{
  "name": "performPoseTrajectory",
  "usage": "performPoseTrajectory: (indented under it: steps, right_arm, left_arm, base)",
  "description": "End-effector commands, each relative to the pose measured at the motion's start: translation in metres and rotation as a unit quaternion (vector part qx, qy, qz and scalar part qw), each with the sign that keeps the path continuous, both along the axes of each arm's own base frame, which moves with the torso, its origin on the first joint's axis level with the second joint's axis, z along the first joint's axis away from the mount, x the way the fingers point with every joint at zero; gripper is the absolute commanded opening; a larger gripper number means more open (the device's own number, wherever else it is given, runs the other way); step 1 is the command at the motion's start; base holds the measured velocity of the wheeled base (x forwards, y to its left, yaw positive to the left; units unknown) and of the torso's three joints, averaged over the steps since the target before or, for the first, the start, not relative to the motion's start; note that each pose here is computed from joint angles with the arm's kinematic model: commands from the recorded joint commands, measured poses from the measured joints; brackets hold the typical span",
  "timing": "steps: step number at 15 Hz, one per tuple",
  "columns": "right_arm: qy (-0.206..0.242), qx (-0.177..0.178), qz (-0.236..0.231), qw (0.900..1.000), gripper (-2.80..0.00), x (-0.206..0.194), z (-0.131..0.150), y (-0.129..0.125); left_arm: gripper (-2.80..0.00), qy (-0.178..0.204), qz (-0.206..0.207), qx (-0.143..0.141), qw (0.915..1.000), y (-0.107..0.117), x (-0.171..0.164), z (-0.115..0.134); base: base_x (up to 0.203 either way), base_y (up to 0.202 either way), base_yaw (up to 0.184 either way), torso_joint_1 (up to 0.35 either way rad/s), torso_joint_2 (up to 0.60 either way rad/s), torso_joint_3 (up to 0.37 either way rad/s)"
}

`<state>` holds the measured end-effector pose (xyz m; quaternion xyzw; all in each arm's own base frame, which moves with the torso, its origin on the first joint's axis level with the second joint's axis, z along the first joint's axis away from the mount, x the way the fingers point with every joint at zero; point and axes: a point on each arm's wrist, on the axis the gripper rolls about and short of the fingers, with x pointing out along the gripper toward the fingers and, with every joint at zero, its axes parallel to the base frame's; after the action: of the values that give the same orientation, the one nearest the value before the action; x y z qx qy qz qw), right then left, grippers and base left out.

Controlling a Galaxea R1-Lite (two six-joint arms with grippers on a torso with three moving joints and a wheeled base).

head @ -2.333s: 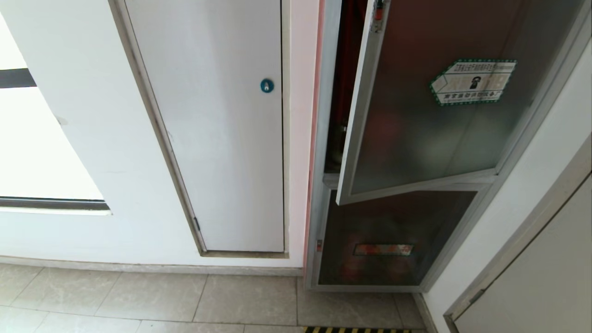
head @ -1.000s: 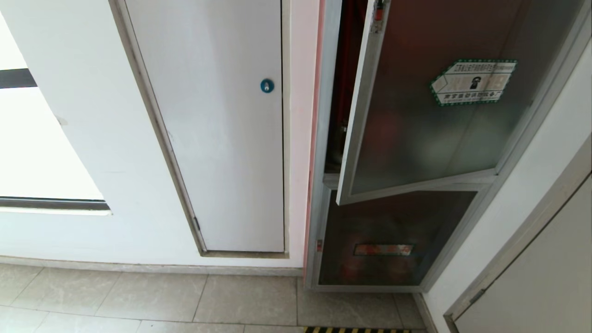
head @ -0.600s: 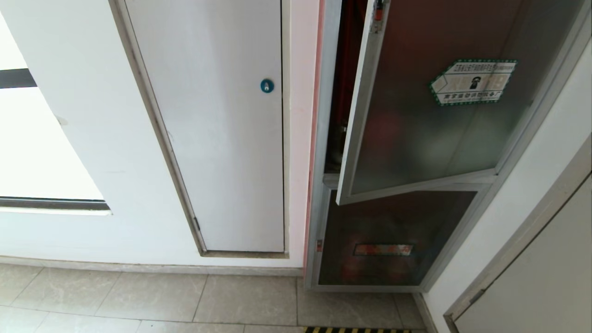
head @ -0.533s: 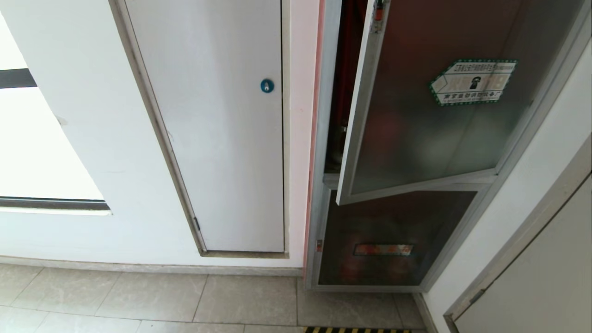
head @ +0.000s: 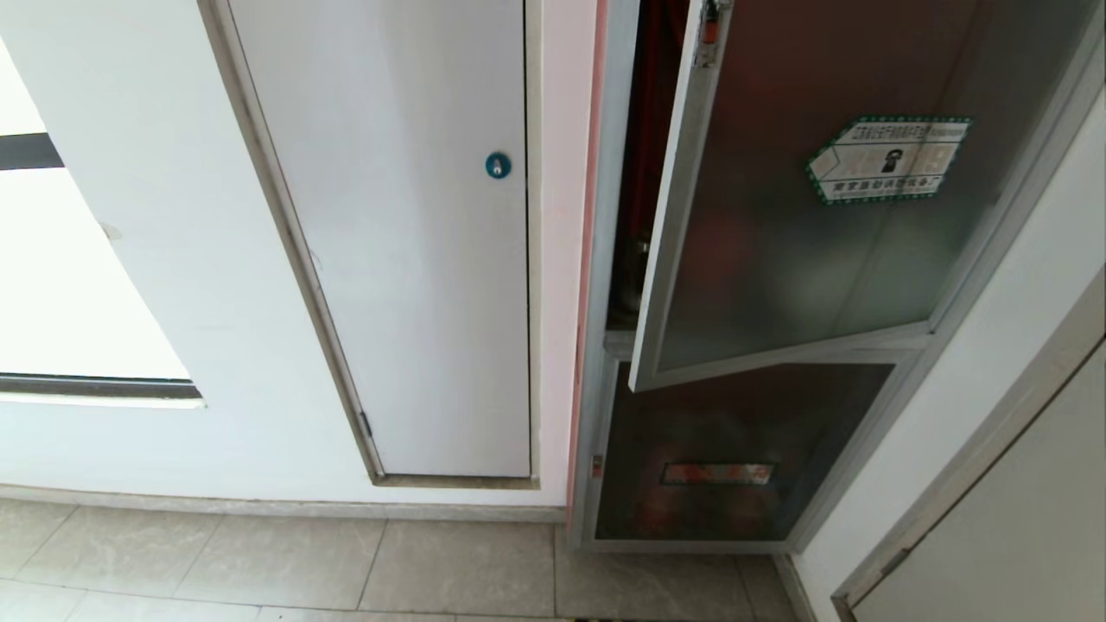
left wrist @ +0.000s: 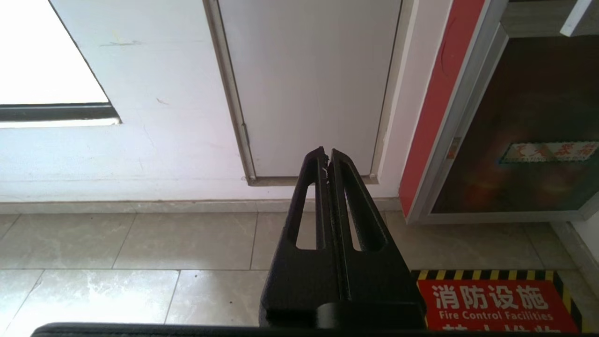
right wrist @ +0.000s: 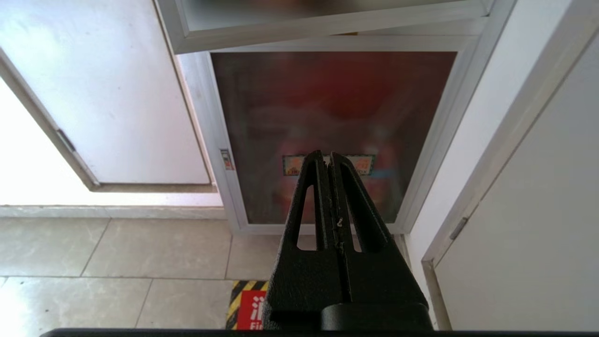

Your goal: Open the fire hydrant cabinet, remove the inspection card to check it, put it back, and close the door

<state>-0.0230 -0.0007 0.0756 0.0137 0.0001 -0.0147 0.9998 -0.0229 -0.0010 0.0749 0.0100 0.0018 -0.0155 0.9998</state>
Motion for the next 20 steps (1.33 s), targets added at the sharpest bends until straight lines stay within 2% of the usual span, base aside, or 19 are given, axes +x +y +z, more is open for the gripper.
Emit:
performPoseTrajectory:
  steps: [1, 20]
  right_arm:
    - [0.001, 0.0, 0.0, 1.0, -2.8, 0.0002, 0.0001, 0.0]
    - [0.002, -0.001, -0.001, 1.0, -2.8, 0.0002, -0.0001, 0.0]
  left_arm:
    - [-2.8, 0.001, 0.0, 0.0, 1.0, 0.0, 0.0001, 0.0]
    - [-2.8, 0.0, 0.0, 0.0, 1.0, 0.0, 0.0001, 0.0001]
  base:
    - [0.182, 0.0, 0.0, 0.017, -0.01, -0.007]
    - [0.195, 0.0, 0.0, 0.004, 0.0, 0.001]
